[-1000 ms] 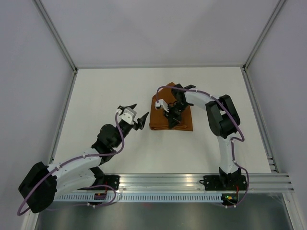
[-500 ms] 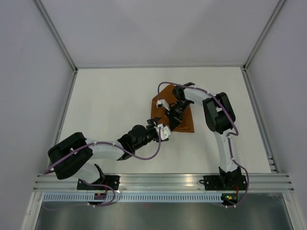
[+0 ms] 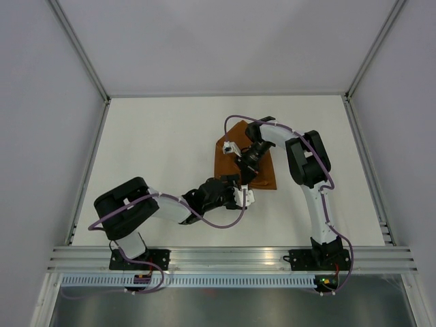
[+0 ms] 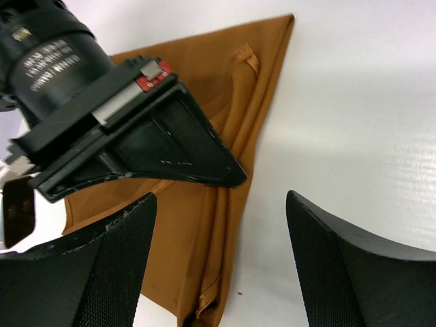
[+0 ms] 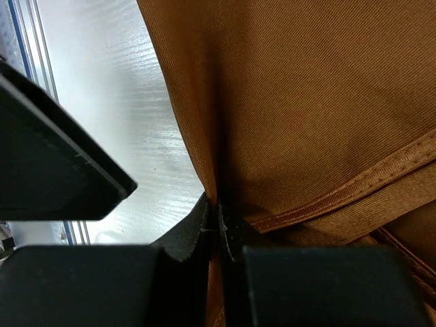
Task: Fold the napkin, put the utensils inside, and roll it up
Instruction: Roll the napkin with the utensil
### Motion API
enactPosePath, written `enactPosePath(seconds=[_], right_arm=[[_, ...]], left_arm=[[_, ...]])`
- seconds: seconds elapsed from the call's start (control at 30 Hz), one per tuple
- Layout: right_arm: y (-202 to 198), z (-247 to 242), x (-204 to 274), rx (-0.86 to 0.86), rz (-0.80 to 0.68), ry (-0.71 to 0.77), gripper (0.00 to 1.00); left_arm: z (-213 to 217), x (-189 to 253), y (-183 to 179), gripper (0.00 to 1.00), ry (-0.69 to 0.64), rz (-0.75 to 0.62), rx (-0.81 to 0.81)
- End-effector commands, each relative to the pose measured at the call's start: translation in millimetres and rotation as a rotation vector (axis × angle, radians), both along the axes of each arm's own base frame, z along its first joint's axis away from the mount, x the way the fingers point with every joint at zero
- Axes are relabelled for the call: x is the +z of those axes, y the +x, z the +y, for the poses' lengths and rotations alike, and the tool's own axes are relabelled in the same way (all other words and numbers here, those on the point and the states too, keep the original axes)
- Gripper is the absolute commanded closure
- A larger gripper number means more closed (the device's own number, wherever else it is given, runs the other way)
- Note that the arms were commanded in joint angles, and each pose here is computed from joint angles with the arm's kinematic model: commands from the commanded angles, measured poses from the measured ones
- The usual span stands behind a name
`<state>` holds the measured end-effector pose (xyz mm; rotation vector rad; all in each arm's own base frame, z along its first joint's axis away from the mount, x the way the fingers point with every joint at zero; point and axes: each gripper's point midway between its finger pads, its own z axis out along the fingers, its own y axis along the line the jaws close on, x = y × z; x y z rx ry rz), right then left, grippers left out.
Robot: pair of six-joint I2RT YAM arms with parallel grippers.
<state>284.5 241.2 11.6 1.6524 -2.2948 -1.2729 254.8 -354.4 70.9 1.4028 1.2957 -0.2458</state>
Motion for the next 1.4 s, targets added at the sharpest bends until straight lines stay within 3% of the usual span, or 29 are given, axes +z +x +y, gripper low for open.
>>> enactPosePath(seconds=[0.0, 0.3, 0.97, 1.27, 1.37], right_arm=[[5, -10, -28, 0.061, -0.041, -0.041, 0.88], [5, -17, -28, 0.067, -0.035, -0.053, 0.88], [3, -27, -27, 0.069, -0.016, -0.056, 0.89], [2, -27, -25, 0.071, -0.011, -0.049, 0.88], [3, -26, -21, 0.068, -0.023, -0.044, 0.88]], left_arm=[[-11, 0, 2, 0.19, 0.047, -0.056, -0.057], [-16, -21, 12, 0.19, 0.158, -0.062, -0.07], [-3, -59, 19, 0.47, 0.278, 0.077, -0.075], [-6, -65, 14, 0.67, 0.311, 0.114, -0.088], [-6, -68, 13, 0.8, 0.328, 0.139, -0.087]])
